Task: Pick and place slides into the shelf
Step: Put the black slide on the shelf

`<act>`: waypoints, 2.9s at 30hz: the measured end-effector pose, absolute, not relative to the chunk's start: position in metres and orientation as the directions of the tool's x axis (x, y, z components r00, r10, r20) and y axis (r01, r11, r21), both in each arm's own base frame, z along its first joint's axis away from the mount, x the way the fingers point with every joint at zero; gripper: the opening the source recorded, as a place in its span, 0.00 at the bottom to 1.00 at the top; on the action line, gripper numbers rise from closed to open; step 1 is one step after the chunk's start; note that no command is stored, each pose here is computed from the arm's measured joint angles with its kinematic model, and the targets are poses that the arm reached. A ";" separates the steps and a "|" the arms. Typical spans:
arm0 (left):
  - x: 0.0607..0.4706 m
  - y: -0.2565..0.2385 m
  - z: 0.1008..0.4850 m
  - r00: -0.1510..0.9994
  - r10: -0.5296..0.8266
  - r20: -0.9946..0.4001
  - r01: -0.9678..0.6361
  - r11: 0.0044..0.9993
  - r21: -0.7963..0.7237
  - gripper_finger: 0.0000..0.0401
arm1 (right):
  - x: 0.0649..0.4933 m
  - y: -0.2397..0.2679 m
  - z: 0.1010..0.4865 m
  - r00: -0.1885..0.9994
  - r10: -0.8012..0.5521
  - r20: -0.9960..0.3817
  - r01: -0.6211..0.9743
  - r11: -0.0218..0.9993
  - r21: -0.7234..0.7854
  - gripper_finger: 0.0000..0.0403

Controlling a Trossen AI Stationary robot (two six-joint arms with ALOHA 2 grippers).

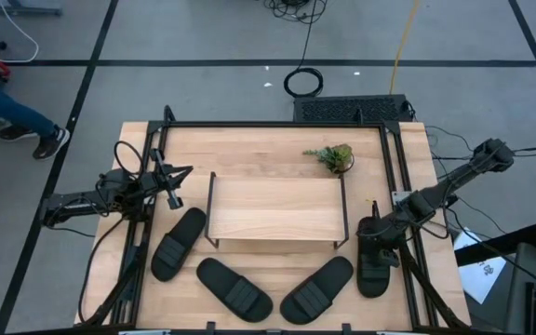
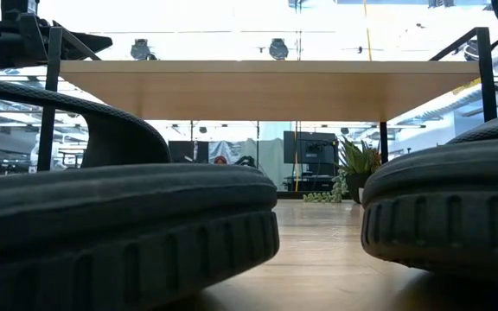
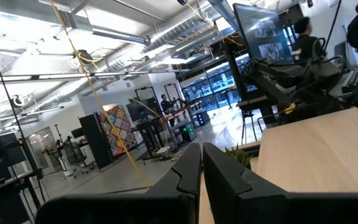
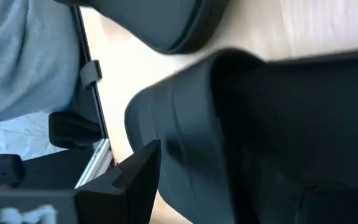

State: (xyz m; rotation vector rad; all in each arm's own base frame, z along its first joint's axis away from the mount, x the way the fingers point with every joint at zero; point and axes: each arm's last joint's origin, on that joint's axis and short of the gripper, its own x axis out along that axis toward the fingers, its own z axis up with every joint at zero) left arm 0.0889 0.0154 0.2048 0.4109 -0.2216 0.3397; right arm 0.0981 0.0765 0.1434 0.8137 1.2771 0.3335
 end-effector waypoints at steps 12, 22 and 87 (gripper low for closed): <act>0.089 0.015 0.205 0.920 0.276 0.278 -0.365 0.862 0.351 0.06 | 0.094 0.078 0.117 0.324 0.697 -0.640 0.203 0.610 0.766 0.44; 0.089 0.015 0.205 0.920 0.277 0.278 -0.365 0.862 0.351 0.06 | 0.095 0.080 0.124 0.325 0.724 -0.608 0.112 0.609 0.785 0.03; 0.089 0.015 0.205 0.920 0.276 0.279 -0.364 0.865 0.344 0.06 | 0.240 -0.012 0.395 0.361 0.556 -0.749 -0.092 0.820 0.565 0.00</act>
